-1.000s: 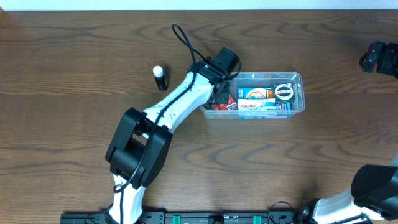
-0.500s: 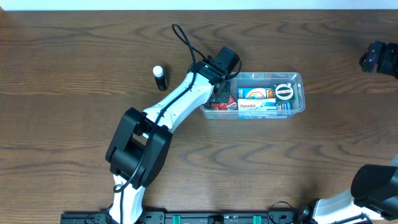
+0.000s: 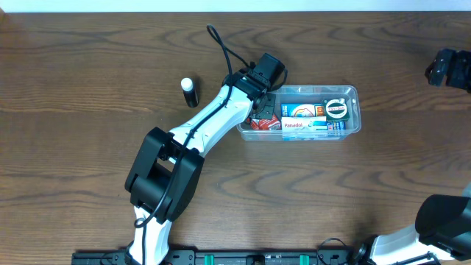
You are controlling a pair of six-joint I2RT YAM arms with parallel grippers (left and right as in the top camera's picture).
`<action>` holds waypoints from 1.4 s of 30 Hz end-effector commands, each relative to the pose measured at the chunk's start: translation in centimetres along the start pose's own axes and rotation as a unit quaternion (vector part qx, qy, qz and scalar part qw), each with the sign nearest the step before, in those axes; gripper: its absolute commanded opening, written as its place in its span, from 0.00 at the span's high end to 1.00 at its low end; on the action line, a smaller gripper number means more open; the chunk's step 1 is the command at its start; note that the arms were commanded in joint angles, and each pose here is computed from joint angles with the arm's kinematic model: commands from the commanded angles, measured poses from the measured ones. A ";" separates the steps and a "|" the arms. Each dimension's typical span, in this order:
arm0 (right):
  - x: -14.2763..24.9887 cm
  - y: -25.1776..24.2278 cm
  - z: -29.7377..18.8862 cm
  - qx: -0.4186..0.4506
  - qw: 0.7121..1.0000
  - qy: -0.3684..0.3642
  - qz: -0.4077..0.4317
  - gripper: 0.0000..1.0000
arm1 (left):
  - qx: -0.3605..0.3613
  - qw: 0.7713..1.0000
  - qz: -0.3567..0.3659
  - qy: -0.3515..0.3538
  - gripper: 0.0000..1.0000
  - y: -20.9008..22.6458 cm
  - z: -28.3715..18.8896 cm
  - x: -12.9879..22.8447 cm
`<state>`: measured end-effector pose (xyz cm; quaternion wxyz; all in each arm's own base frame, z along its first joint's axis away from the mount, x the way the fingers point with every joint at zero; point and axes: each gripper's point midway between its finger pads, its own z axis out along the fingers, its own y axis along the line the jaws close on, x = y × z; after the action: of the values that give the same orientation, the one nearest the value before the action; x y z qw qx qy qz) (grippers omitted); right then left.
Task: Pack container
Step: 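Open the left gripper and release the red box inside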
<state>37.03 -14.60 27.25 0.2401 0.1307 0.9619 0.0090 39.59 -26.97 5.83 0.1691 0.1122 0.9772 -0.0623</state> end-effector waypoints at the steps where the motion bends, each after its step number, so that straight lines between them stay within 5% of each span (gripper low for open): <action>1: -0.3 -0.1 -0.6 0.001 1.000 -0.010 0.000 0.01 | 0.010 0.998 0.060 -0.005 0.94 -0.4 0.4 -0.6; 11: -0.3 -0.1 -0.6 0.001 1.000 -0.010 0.001 0.01 | 0.021 0.994 0.101 -0.029 0.94 -1.1 0.3 -1.7; 25: -0.3 -0.1 -0.6 0.001 1.000 -0.010 0.001 0.01 | 0.065 0.955 0.288 -0.032 0.95 -6.2 -0.1 0.3; 42: -0.3 -0.1 -0.6 0.001 1.000 -0.010 0.001 0.01 | 0.047 0.950 0.301 -0.068 0.94 -6.6 -0.1 -1.3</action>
<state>37.03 -14.61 27.25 0.2401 0.1311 0.9618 0.0090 38.36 -33.64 7.21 0.2349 0.3965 0.8843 -0.0745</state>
